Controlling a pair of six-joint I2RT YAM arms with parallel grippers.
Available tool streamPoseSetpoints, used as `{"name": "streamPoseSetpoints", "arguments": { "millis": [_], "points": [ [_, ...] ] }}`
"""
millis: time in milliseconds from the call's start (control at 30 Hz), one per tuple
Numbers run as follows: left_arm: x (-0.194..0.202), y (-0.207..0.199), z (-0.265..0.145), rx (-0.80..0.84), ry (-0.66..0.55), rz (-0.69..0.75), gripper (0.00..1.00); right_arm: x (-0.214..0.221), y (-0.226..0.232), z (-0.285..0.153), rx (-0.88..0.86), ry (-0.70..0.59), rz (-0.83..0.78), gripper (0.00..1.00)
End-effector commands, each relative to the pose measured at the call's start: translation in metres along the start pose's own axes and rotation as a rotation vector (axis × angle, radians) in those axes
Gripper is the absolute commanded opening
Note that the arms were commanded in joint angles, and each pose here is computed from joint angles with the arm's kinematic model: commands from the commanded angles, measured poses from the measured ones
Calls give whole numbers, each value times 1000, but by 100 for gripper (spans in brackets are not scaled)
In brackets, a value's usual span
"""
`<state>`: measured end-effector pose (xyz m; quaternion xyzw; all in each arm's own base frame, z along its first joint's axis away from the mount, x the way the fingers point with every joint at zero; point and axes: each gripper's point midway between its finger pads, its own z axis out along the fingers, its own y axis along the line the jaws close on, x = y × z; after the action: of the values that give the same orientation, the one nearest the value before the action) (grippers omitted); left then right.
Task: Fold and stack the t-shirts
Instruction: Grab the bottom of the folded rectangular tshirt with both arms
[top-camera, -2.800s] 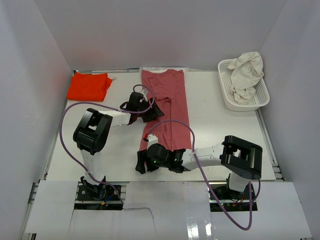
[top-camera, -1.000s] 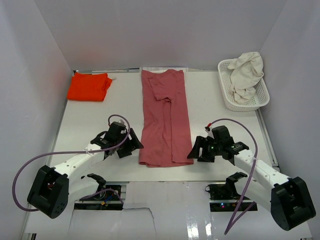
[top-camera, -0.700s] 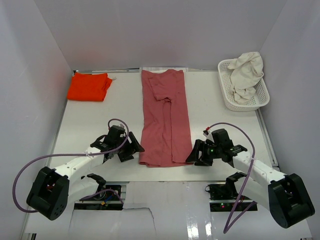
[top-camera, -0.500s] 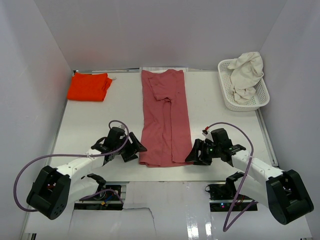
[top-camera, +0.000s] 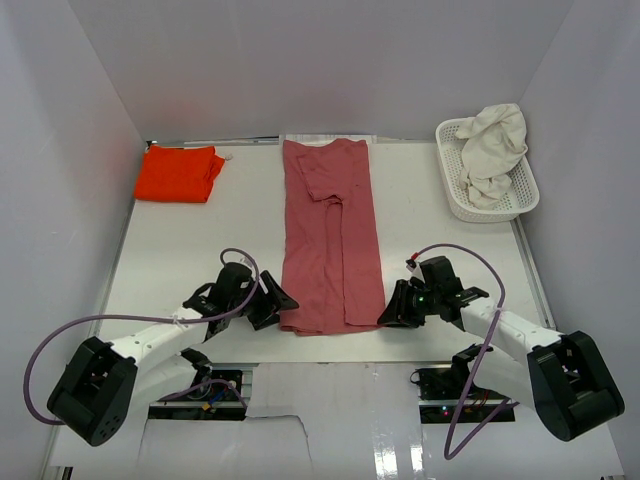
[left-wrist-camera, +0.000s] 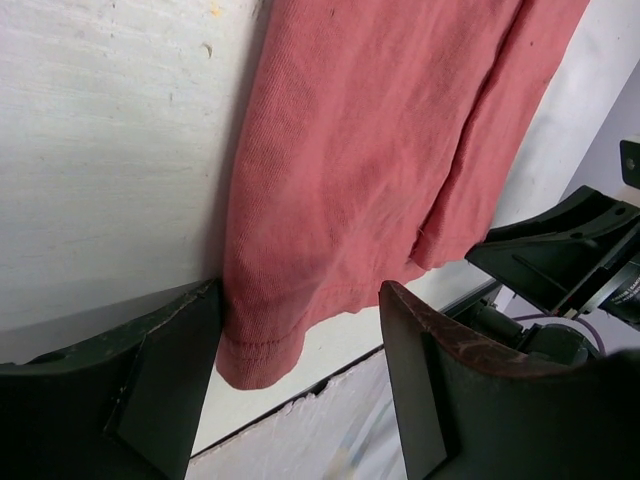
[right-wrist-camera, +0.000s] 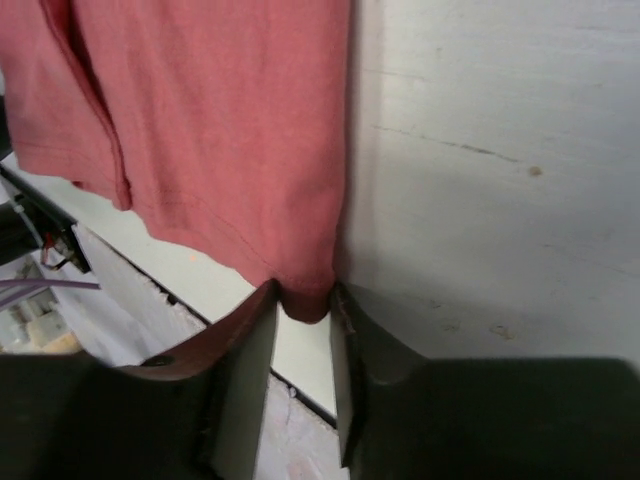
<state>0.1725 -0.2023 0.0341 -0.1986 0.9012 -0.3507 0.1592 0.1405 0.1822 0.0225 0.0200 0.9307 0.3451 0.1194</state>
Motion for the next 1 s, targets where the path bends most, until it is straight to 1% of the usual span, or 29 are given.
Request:
{"name": "streamPoseSetpoints", "arguments": {
  "millis": [0,33,133,167,233,267,333,367,400,600,667,700,733,833,900,967],
  "points": [
    [29,71,-5,-251,67,-33,75,-4,-16,1,83,-15,-11,30],
    [31,74,-6,-263,74,-36,75,-5,-16,1,83,-15,-14,21],
    [33,79,-10,-293,76,-43,74,-6,-15,1,82,-12,-21,9],
    [34,80,-10,-298,78,-41,74,-7,-14,1,78,-13,-22,8],
    [34,82,-12,-316,79,-41,72,-6,-14,2,78,-7,-24,8],
    [34,84,-13,-323,80,-42,70,-6,-14,2,76,-10,-26,8],
    [35,86,-13,-330,80,-45,63,-7,-14,1,76,-11,-27,8],
    [35,86,-13,-330,77,-44,56,-6,-14,2,76,-10,-24,8],
    [35,87,-14,-334,76,-47,54,-6,-14,1,76,-11,-27,8],
    [31,93,-10,-360,58,-35,52,-7,-11,1,63,-12,-35,8],
    [29,92,-7,-361,58,-23,50,-7,-10,1,58,-11,-38,8],
    [28,91,-6,-359,56,-20,45,-7,-10,1,59,-11,-36,8],
    [28,90,-5,-357,60,-17,32,-7,-10,1,59,-10,-37,8],
    [29,85,-1,-331,76,-16,14,-7,-10,0,63,-10,-42,8],
    [29,82,1,-314,78,-11,12,-7,-10,0,63,-7,-45,8],
    [31,81,3,-306,95,-4,5,-8,-10,-1,65,-3,-51,8]
  ]
}}
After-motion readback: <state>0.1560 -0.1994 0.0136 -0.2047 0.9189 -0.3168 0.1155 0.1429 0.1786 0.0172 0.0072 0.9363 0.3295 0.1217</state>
